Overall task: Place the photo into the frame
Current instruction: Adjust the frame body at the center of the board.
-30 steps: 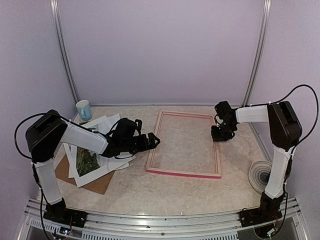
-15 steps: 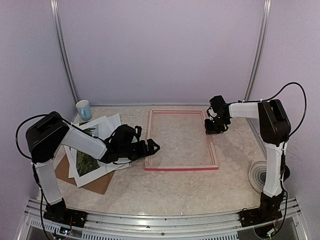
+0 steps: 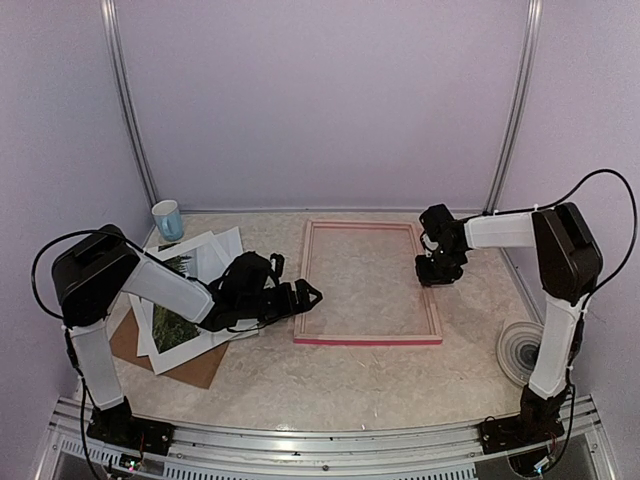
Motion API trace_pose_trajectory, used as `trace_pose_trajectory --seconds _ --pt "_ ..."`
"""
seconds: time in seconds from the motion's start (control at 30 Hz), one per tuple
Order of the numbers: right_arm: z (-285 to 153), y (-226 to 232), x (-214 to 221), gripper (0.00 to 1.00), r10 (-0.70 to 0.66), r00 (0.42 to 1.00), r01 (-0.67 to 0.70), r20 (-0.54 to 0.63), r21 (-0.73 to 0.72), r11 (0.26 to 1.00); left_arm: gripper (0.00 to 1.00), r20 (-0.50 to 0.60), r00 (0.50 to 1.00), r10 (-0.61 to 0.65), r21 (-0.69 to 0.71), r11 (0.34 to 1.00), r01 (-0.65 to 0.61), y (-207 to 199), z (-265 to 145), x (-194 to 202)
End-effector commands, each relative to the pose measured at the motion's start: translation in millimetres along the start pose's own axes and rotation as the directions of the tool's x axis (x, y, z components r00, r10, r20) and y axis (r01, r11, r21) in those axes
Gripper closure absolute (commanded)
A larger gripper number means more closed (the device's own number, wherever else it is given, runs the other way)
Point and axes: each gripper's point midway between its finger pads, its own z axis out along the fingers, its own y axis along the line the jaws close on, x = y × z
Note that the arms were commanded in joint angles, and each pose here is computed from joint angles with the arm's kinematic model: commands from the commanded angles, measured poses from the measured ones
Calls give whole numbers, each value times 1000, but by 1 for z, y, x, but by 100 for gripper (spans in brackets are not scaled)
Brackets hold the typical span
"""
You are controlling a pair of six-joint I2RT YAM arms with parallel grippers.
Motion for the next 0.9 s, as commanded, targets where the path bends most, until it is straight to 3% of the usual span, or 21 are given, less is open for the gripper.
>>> trace_pose_trajectory --seconds 0.0,0.43,0.87 --pt "-21 -10 19 74 9 1000 -9 -15 60 998 1 15 1000 2 31 1000 -3 -12 2 -2" --pt "-31 0 60 74 4 999 -4 -46 -9 1000 1 64 997 33 -2 999 -33 -15 -8 -15" --pt "-51 11 57 71 6 1000 -6 8 -41 999 1 83 994 67 -29 997 -65 -20 -13 -26"
